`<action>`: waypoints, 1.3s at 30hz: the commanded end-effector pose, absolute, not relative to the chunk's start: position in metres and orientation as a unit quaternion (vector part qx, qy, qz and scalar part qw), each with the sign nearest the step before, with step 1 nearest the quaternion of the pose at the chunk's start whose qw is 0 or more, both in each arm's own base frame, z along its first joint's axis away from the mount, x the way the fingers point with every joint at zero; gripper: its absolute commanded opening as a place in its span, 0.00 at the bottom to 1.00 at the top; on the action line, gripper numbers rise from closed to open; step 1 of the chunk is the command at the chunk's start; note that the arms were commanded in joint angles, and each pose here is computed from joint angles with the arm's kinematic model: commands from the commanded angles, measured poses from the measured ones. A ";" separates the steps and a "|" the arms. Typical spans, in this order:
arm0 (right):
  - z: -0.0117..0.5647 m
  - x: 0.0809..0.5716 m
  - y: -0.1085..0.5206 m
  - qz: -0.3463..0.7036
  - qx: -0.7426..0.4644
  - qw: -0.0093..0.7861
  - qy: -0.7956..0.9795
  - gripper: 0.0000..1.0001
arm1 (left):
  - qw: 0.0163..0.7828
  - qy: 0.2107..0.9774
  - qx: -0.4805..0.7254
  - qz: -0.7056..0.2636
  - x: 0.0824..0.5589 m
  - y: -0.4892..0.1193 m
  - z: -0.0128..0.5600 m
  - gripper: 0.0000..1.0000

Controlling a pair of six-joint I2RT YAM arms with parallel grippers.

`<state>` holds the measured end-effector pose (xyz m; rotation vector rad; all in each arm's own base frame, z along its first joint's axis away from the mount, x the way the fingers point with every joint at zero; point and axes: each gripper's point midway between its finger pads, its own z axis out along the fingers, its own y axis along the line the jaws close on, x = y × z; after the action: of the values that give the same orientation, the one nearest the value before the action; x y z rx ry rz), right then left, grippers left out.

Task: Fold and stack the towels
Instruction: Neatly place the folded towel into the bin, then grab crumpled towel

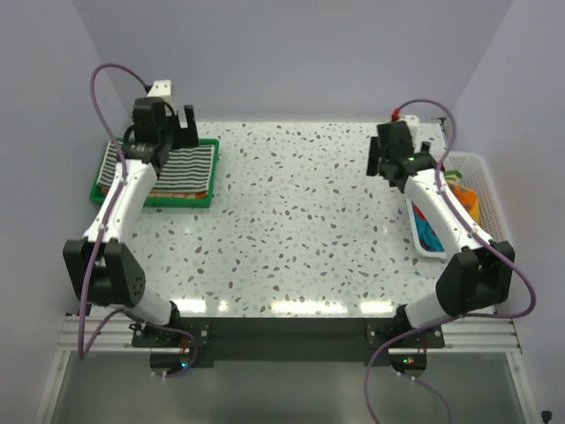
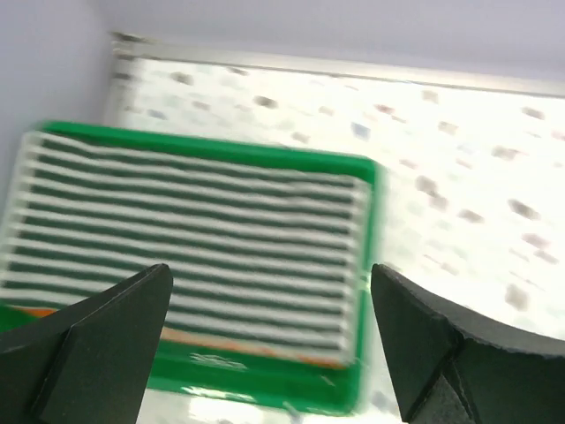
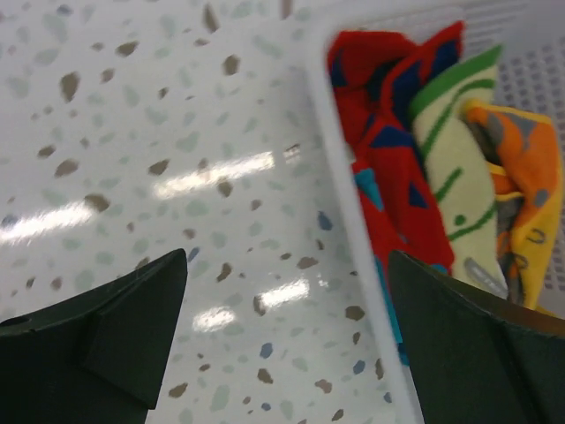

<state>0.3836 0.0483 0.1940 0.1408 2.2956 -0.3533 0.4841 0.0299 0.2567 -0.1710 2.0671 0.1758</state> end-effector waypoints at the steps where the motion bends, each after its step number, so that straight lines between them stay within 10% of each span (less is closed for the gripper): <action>1: 0.226 0.383 -0.035 -0.186 0.200 0.420 0.865 0.98 | 0.524 0.840 -0.069 -0.122 0.447 -0.050 0.258 1.00; 10: 0.175 0.393 -0.137 -0.171 0.343 0.390 0.838 0.93 | 0.428 0.883 -0.002 -0.190 0.340 -0.095 0.153 1.00; 19: 0.105 0.412 -0.169 -0.151 0.337 0.349 0.861 0.76 | 0.429 0.887 0.007 -0.174 0.329 -0.090 0.136 1.00; 25: 0.082 0.413 -0.165 -0.132 0.320 0.327 0.880 0.54 | 0.421 0.890 0.008 -0.178 0.328 -0.091 0.132 1.00; 31: 0.093 0.413 -0.162 -0.123 0.313 0.336 0.880 0.03 | 0.415 0.890 0.012 -0.190 0.328 -0.096 0.130 1.00; 39: 0.132 0.420 -0.160 -0.113 0.298 0.376 0.870 0.00 | 0.415 0.888 0.015 -0.196 0.327 -0.098 0.131 1.00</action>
<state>0.4051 -0.1590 0.0896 0.8092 2.3315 -0.3303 0.3143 -0.0907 0.1105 0.0047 2.3103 -0.4555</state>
